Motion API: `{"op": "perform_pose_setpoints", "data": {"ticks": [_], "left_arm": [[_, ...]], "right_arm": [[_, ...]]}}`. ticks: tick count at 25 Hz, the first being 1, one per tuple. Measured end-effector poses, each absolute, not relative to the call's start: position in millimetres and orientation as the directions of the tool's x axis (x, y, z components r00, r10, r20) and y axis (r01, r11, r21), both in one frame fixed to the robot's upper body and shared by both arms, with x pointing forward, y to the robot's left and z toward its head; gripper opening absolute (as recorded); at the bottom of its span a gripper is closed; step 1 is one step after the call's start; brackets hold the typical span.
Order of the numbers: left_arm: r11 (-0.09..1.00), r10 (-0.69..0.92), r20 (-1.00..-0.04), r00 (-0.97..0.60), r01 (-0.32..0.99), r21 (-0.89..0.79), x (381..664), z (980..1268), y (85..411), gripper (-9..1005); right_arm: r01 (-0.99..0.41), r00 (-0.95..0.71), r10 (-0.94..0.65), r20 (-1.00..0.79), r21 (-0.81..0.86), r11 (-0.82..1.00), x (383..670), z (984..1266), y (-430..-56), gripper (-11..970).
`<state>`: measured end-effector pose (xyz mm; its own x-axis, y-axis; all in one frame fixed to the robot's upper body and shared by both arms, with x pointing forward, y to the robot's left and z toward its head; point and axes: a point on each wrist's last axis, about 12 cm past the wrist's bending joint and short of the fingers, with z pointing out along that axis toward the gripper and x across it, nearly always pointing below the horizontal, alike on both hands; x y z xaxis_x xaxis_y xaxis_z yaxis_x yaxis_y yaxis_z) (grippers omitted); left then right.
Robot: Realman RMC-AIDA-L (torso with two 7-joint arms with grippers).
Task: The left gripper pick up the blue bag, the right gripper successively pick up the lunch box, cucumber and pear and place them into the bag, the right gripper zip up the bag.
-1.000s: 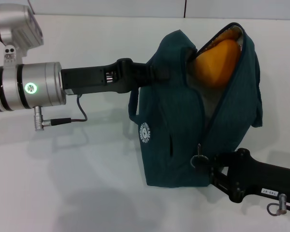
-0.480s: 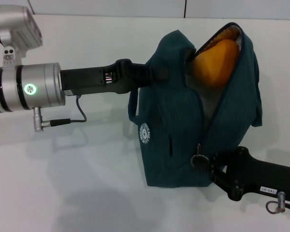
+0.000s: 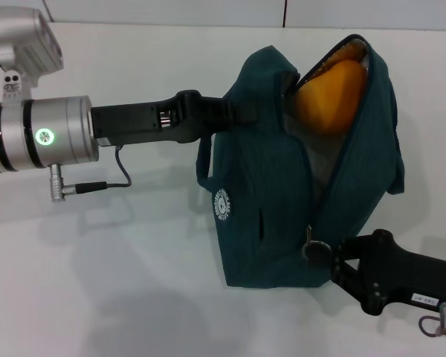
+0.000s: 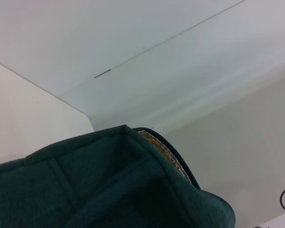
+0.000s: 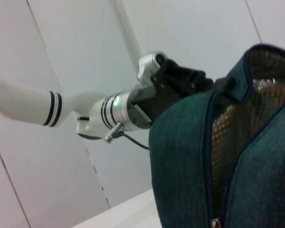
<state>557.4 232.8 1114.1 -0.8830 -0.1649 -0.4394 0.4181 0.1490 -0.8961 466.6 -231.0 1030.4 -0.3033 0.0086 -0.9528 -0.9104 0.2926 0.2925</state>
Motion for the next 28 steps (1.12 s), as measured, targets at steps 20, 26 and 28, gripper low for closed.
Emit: {"op": "perform_pose_setpoints", "data": {"ticks": [20,26,28], "left_arm": [[0.180,-0.192,-0.490,-0.850,0.460,-0.869,544.8,1100.1,240.3,136],[0.180,-0.223,-0.525,-0.821,0.495,-0.850,539.3,1096.3,242.9,290],[0.176,-0.248,-0.540,-0.804,0.511,-0.841,537.0,1095.9,245.3,333]], "right_arm": [[-0.929,-0.169,0.198,-0.966,0.223,0.295,463.8,1054.9,-247.5,8],[-0.939,-0.151,0.217,-0.965,0.208,0.274,467.0,1060.6,-244.9,8],[-0.941,-0.140,0.227,-0.964,0.201,0.273,467.9,1062.4,-244.4,8]]}}
